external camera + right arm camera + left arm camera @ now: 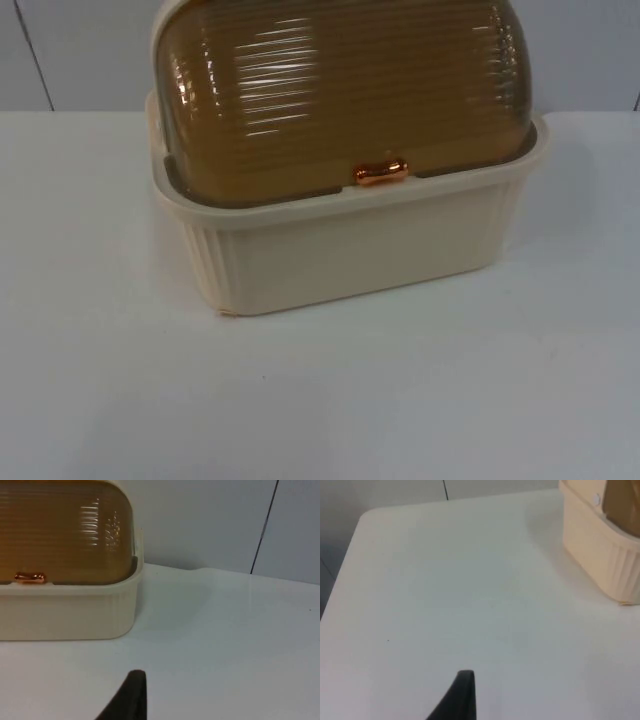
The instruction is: Open the box lid with the left hand, place the block into the box with the right hand, then close the box lid with the left hand.
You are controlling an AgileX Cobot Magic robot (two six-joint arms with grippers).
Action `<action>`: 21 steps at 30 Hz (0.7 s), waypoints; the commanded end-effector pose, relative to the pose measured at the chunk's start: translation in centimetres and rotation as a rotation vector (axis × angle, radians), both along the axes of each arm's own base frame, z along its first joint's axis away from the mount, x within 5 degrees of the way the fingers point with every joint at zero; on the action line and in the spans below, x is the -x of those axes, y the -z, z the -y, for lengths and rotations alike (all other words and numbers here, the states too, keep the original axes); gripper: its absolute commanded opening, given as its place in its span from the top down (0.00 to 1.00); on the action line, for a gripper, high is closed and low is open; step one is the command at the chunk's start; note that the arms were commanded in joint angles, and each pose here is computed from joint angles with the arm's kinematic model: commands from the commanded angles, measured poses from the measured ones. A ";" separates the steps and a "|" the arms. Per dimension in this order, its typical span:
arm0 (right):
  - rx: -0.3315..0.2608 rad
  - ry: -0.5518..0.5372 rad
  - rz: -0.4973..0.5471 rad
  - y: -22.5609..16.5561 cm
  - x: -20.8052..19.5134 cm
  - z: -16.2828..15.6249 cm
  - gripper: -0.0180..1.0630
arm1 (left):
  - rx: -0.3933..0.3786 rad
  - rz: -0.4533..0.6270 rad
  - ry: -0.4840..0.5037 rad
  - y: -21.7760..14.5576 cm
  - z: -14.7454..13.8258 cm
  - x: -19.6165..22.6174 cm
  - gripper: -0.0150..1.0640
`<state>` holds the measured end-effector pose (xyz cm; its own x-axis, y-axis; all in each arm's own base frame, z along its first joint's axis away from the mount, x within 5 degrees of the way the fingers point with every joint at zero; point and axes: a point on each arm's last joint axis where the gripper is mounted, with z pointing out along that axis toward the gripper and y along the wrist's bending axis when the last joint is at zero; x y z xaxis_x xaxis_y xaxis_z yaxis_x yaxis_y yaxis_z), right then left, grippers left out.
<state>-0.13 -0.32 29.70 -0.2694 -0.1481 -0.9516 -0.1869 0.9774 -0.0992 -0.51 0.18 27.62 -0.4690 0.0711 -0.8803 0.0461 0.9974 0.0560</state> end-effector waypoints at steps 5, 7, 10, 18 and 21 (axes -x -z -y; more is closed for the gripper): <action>-0.035 0.010 -0.008 0.1 0.1 0.0 0.01 | 0.001 -0.001 -0.006 0.1 -0.1 0.0 0.03; -0.049 0.016 -0.024 0.0 0.2 0.0 0.01 | 0.001 -0.001 -0.006 0.1 -0.1 0.0 0.03; -0.048 0.027 -0.102 0.5 0.6 0.2 0.01 | 0.001 -0.001 -0.006 0.1 -0.1 0.0 0.03; -0.088 -0.006 -0.215 1.4 1.0 -0.3 0.01 | 0.001 -0.001 -0.006 0.1 -0.1 0.0 0.03; -0.079 -0.043 -0.206 1.7 0.7 -0.6 0.01 | 0.001 -0.001 -0.006 0.1 -0.1 0.0 0.03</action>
